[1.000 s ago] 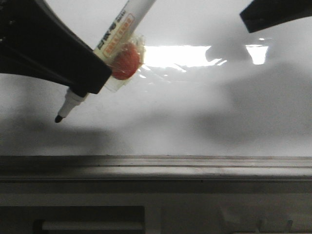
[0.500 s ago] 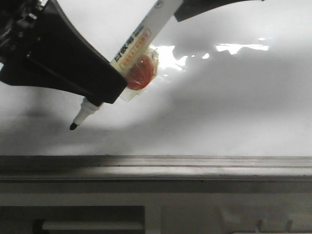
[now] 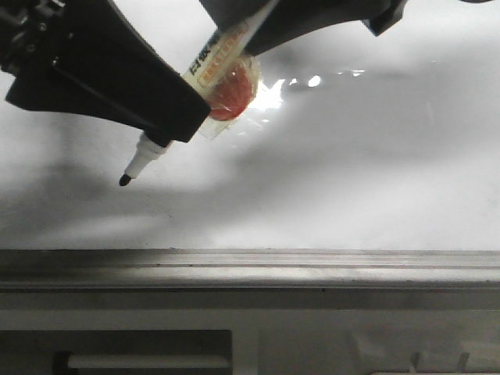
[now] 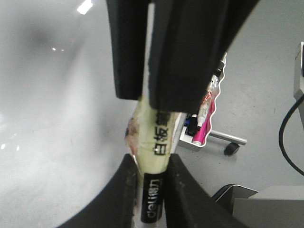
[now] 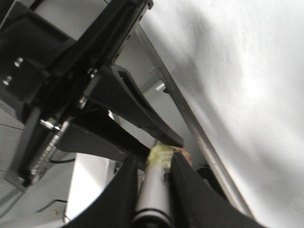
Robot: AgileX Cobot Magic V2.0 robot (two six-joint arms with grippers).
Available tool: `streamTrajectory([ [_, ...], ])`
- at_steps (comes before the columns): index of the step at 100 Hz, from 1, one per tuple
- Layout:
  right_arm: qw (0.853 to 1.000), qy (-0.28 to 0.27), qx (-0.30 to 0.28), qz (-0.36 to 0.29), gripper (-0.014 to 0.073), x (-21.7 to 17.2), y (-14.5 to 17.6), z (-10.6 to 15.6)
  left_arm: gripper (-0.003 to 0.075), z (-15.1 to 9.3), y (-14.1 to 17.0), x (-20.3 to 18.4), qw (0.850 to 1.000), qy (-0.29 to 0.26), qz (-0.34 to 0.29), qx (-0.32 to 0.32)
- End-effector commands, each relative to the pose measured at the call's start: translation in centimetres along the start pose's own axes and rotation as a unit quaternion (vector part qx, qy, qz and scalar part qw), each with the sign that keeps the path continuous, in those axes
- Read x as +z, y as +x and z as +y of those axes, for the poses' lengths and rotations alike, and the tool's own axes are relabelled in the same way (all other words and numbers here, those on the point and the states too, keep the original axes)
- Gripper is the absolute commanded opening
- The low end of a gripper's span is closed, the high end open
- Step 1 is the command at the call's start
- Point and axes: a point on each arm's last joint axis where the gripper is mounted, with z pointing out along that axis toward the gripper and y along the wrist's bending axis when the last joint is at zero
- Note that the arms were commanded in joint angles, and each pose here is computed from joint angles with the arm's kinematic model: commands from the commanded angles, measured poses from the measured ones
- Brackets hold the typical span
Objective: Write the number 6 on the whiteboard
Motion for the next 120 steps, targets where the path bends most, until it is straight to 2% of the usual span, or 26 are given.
streamTrajectory([
  [1,0.999,-0.032,-0.020,-0.031,-0.0058,-1.0,-1.1,1.6,-0.0019,0.1,-1.6,-0.7,0.999,-0.014,-0.037,-0.005],
  [7,0.999,-0.033,-0.020,-0.028,-0.0060,-1.0,-1.0,1.6,-0.0009,0.0,-1.6,-0.7,0.999,-0.013,-0.037,-0.005],
  [17,0.999,-0.030,-0.021,-0.028,-0.0053,-1.0,-1.1,1.6,0.0097,0.0,-1.6,-0.7,0.999,-0.011,-0.035,0.000],
  [22,0.999,-0.027,-0.022,-0.029,-0.0053,-1.0,-1.1,1.5,0.0185,0.0,-1.7,-0.7,0.999,-0.011,-0.037,0.001],
  [32,0.999,-0.015,-0.027,-0.028,-0.0053,-1.0,-1.0,1.4,0.0444,0.3,-2.2,-1.1,0.999,-0.018,-0.045,-0.003],
  [37,0.999,-0.012,-0.028,-0.030,-0.0053,-1.1,-1.1,1.4,0.0536,0.6,-2.4,-1.5,0.998,-0.025,-0.054,-0.007],
  [42,0.999,-0.005,-0.030,-0.035,-0.0053,-1.2,-1.0,1.5,0.0581,0.8,-2.7,-2.2,0.997,-0.034,-0.067,-0.015],
  [60,0.992,0.058,-0.044,-0.099,-0.0053,-3.1,-0.1,2.8,0.0561,1.7,-3.0,-6.6,0.987,-0.086,-0.122,-0.055],
  [75,0.970,0.142,-0.055,-0.187,-0.0053,-5.4,1.1,4.0,0.0502,1.9,-2.2,-10.5,0.970,-0.164,-0.165,-0.076],
  [95,0.935,0.221,-0.062,-0.269,-0.0053,-7.6,1.8,4.4,0.0420,2.4,0.5,-12.9,0.947,-0.254,-0.165,-0.107],
  [106,0.921,0.250,-0.057,-0.292,-0.0053,-8.0,1.4,3.9,0.0418,2.5,1.2,-13.5,0.939,-0.279,-0.165,-0.117],
  [120,0.909,0.282,-0.043,-0.305,-0.0053,-7.8,0.9,2.5,0.0418,2.6,1.3,-13.6,0.936,-0.284,-0.166,-0.123],
])
